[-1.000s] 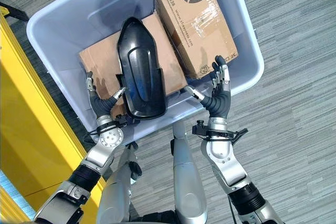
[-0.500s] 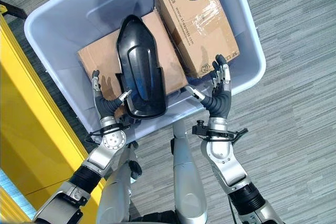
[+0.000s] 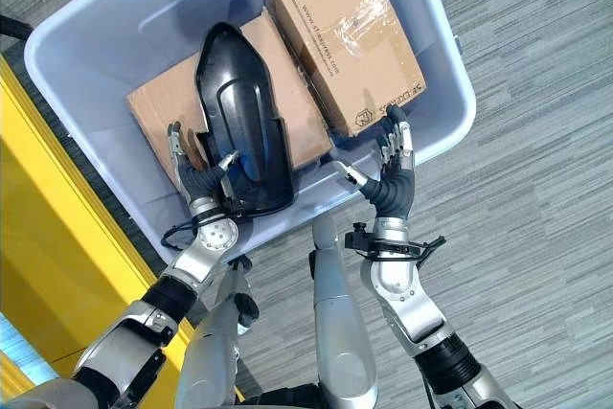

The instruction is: Move parts from the plastic box to the shelf.

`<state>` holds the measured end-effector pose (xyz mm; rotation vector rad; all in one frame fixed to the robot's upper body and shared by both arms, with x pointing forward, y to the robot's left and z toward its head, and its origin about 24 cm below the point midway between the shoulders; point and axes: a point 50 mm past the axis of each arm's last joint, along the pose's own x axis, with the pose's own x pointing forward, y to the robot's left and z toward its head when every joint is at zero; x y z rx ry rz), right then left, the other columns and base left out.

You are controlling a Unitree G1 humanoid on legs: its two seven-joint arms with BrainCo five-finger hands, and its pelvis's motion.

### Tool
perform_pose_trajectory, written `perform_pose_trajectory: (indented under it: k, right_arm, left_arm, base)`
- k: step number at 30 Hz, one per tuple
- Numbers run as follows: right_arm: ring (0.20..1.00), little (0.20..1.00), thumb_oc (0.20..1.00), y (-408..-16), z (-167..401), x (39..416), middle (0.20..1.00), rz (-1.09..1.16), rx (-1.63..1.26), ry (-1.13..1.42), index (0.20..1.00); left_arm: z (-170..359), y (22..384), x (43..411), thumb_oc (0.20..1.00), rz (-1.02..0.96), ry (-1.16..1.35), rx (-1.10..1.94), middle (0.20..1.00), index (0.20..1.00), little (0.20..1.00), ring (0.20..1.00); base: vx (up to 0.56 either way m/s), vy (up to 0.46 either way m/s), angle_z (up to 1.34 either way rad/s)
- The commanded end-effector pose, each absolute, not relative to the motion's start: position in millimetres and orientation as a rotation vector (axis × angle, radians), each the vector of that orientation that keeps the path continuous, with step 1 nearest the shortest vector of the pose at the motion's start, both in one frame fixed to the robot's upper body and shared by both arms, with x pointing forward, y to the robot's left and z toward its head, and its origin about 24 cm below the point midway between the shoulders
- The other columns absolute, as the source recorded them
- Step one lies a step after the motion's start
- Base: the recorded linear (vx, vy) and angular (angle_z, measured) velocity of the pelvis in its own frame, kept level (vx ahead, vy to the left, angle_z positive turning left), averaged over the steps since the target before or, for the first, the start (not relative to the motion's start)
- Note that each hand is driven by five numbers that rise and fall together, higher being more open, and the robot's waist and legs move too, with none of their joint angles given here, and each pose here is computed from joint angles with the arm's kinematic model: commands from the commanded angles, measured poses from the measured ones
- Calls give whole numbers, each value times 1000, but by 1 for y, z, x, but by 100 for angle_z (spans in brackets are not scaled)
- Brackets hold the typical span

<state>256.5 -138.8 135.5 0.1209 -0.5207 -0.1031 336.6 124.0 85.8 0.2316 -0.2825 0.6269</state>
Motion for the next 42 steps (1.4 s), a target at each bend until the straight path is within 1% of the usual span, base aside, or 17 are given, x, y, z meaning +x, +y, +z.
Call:
perform_pose_trajectory:
  k: [1, 12, 14, 15, 36, 42]
  right_arm:
    - [1000, 1000, 1000, -136, 155, 251, 1000, -64, 183, -638, 1000]
    - [1000, 1000, 1000, -128, 153, 250, 1000, -13, 219, -619, 1000]
    - [1000, 1000, 1000, -129, 153, 250, 1000, -3, 219, -617, 1000]
    - [1000, 1000, 1000, -129, 153, 250, 1000, -1, 219, -616, 1000]
    - [1000, 1000, 1000, -132, 149, 248, 1000, 2, 239, -595, 1000]
    - [1000, 1000, 1000, -135, 151, 249, 1000, -13, 245, -600, 1000]
  left_arm:
    - [71, 128, 344, 1000, 628, -156, 229, 1000, 1000, 1000, 1000]
    - [65, 124, 359, 1000, 679, -18, 239, 1000, 1000, 1000, 1000]
    - [61, 122, 360, 341, 674, 17, 263, 341, 341, 341, 341]
    - [59, 121, 359, 200, 669, 26, 263, 200, 200, 200, 200]
    - [58, 116, 357, 200, 672, 26, 222, 200, 200, 200, 200]
    - [69, 121, 357, 200, 685, -44, 160, 200, 200, 200, 200]
  base:
    - [0, 0, 0]
    - [0, 0, 0]
    - [0, 0, 0]
    - [0, 0, 0]
    - [4, -3, 1]
    - [-1, 2, -1]
